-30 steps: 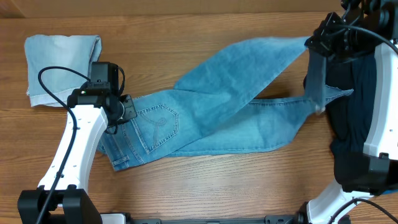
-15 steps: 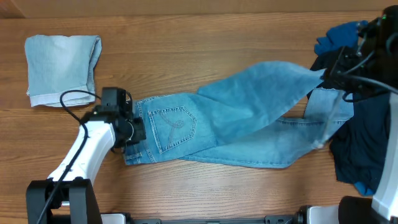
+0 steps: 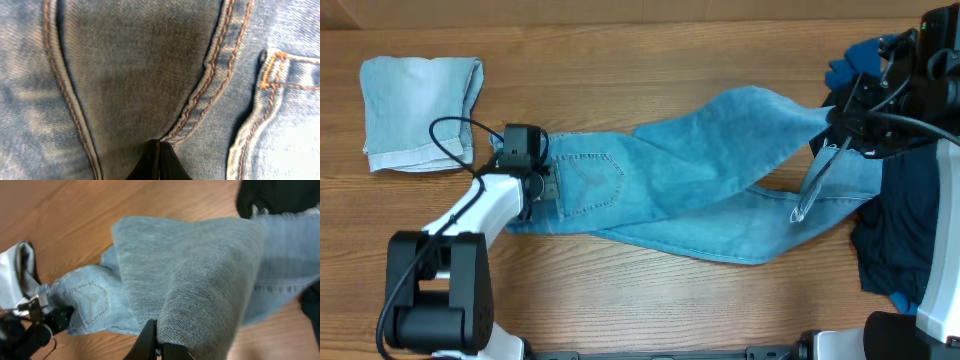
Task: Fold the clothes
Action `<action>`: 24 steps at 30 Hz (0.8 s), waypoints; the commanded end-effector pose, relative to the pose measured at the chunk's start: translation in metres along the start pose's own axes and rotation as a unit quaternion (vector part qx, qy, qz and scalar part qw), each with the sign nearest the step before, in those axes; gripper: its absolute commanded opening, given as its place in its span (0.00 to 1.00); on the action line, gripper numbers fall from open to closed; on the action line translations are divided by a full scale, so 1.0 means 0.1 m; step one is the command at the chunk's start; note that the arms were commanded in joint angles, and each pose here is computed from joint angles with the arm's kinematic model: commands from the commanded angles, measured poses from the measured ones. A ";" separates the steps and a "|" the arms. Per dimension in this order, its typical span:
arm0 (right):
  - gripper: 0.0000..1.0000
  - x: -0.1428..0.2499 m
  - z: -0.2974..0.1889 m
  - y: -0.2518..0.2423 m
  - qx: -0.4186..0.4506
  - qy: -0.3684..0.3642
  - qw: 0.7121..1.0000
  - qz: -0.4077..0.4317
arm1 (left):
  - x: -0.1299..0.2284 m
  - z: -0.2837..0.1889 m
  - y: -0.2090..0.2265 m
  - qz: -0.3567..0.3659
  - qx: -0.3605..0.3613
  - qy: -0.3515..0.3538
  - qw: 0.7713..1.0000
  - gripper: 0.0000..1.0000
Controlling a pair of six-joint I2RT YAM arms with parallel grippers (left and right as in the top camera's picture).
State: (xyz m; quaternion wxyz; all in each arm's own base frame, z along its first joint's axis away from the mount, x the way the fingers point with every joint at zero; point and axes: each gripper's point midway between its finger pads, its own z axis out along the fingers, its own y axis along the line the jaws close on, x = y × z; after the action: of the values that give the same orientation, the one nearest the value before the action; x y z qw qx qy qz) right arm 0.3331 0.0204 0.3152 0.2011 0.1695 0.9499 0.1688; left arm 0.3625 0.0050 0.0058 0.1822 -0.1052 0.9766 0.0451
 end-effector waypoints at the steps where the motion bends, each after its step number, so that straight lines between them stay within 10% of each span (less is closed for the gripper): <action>1: 0.04 0.12 -0.02 0.40 -0.038 -0.003 0.998 -0.055 | -0.12 0.16 0.62 -0.060 -0.110 0.013 0.992 0.04; 11: 0.04 0.66 0.89 -0.10 0.096 0.096 0.991 -0.006 | 0.04 0.20 1.12 -0.160 -0.106 0.056 0.980 0.04; 24: 0.04 0.69 0.45 -0.12 0.107 0.056 0.993 -0.020 | 0.05 0.20 1.04 -0.158 -0.089 0.061 0.981 0.04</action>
State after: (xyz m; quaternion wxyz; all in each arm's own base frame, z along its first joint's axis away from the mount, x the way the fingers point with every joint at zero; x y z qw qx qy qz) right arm 0.2950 0.0530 0.2088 0.0597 0.1648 0.9823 0.0655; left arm 0.3565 0.1058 0.0074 0.1505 -0.2638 0.9486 0.0895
